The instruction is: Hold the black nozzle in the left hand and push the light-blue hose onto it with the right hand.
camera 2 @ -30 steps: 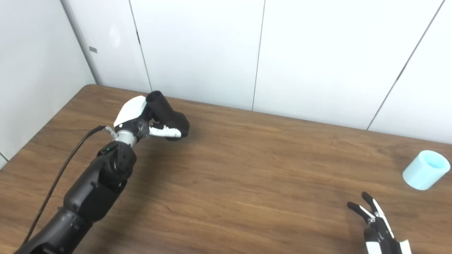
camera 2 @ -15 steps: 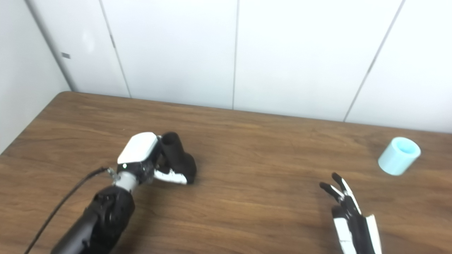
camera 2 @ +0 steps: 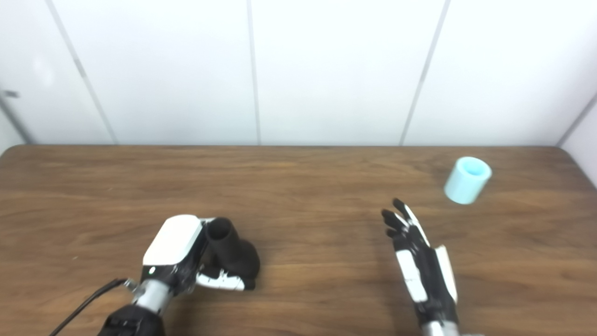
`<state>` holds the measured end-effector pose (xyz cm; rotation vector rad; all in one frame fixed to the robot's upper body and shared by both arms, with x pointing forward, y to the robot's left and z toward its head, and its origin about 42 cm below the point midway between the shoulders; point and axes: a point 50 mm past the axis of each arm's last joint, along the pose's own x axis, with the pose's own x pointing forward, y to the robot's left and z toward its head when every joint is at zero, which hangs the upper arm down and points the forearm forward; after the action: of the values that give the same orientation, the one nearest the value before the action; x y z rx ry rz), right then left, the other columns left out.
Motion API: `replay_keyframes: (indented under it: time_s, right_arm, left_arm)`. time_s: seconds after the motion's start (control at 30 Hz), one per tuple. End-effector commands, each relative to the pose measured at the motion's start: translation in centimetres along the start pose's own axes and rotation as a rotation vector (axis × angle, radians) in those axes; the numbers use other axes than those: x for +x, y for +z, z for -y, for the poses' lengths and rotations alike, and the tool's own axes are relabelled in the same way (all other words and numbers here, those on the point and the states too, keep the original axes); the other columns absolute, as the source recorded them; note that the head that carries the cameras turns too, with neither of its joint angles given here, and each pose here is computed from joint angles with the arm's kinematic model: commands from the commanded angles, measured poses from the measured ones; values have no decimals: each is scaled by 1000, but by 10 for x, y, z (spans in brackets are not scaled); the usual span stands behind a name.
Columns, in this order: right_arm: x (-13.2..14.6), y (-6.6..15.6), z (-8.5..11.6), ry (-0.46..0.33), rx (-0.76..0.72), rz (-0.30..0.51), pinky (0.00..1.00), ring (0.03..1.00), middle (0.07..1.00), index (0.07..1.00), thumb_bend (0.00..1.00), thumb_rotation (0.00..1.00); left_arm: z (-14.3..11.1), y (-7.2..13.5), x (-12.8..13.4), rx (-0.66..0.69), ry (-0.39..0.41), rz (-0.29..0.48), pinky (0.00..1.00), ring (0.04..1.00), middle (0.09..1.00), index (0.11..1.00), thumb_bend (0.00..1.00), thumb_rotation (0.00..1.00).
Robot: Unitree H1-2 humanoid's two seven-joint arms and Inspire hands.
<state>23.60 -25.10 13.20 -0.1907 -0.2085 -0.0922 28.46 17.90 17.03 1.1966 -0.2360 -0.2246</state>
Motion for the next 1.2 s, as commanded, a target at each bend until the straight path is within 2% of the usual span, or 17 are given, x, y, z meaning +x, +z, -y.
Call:
replay_keyframes:
  time_s: [0.0,0.13,0.27,0.37,0.5,0.6,0.77,0.9,1.0,1.03,1.07,1.13,1.17]
  right_arm:
    - [11,8,8,-18,-3,86,826,863,846,919,546,973]
    - [19,10,14,-30,-30,116,784,834,832,924,586,999]
    - [25,36,17,-40,-9,129,802,865,848,930,575,1000]
    - [31,51,28,-42,-25,143,827,872,847,901,576,1000]
    - [41,69,46,-44,-65,175,807,860,844,880,582,1000]
    - [50,80,60,-52,-128,195,882,872,848,877,574,1000]
    - [63,97,74,-78,-178,215,768,835,843,857,559,998]
    - [73,113,85,-80,-293,233,758,827,850,872,555,1000]
    - [83,128,94,-70,-460,248,734,842,869,889,512,998]
    - [87,132,98,-70,-513,249,729,844,878,894,499,977]
    - [90,137,100,-74,-546,239,743,849,882,890,489,899]
    - [97,144,105,-72,-562,220,754,847,879,883,533,704]
    - [102,147,108,-63,-582,207,737,795,881,883,597,551]
  left_arm:
    - [-12,9,-1,17,48,52,690,591,466,497,524,0]
    - [-3,16,-9,3,12,74,680,587,467,498,524,0]
    - [7,24,-12,-10,-19,91,660,575,461,499,524,0]
    - [13,31,-14,-7,-34,101,717,598,467,496,524,0]
    - [21,38,-14,-15,-43,107,681,608,469,496,524,0]
    - [27,41,-12,-7,-58,120,685,599,475,493,525,0]
    - [32,43,-10,15,-89,132,741,615,482,491,524,0]
    - [34,42,-10,33,-105,136,723,597,471,495,525,0]
    - [37,40,-10,36,-112,133,718,591,468,495,525,0]
    - [37,39,-10,37,-113,132,713,587,466,496,525,0]
    - [37,38,-10,39,-114,130,710,584,465,497,525,0]
    - [38,36,-10,43,-115,127,707,583,468,495,525,0]
    - [38,35,-10,43,-116,126,705,579,469,495,525,0]
